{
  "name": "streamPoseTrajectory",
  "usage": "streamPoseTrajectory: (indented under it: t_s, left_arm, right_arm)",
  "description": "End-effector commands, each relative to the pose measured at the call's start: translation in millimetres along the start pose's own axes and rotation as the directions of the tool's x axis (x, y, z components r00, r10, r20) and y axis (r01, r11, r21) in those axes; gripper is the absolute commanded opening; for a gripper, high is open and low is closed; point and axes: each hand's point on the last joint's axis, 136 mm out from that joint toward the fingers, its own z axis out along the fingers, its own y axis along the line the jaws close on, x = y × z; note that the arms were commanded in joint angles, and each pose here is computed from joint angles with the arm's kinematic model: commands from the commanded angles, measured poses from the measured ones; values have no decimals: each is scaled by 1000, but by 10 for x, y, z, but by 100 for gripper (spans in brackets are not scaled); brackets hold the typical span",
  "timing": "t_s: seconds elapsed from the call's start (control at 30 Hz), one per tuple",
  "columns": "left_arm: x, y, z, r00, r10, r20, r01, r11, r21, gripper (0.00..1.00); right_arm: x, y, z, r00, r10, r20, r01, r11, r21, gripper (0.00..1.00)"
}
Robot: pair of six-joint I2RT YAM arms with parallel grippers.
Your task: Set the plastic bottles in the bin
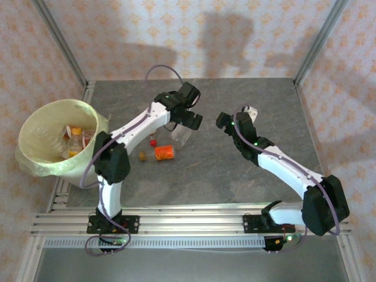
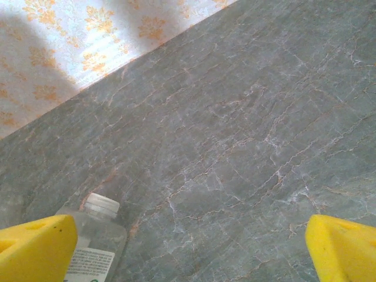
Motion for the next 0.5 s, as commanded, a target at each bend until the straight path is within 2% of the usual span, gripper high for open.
streamPoseTrajectory:
  t_s: [0.0, 0.07, 0.2, 0.47]
  left_arm:
    - [90, 14, 50, 995, 58, -76, -59, 998, -11, 100]
    - [165, -69, 214, 990, 69, -126, -67, 998, 22, 100]
    - [259, -19, 480, 981, 73, -181, -80, 996, -33, 99]
    - [374, -74, 756, 974, 76, -216, -83, 996, -25, 81]
  right_arm:
    - [-20, -136, -36, 1000, 15, 22, -16, 999, 45, 100]
    - [-16, -154, -30, 1000, 19, 21, -20, 998, 51, 100]
    - [-12, -163, -30, 999, 32, 21, -33, 998, 54, 99]
    - [-21, -169, -26, 999, 35, 24, -37, 998, 55, 99]
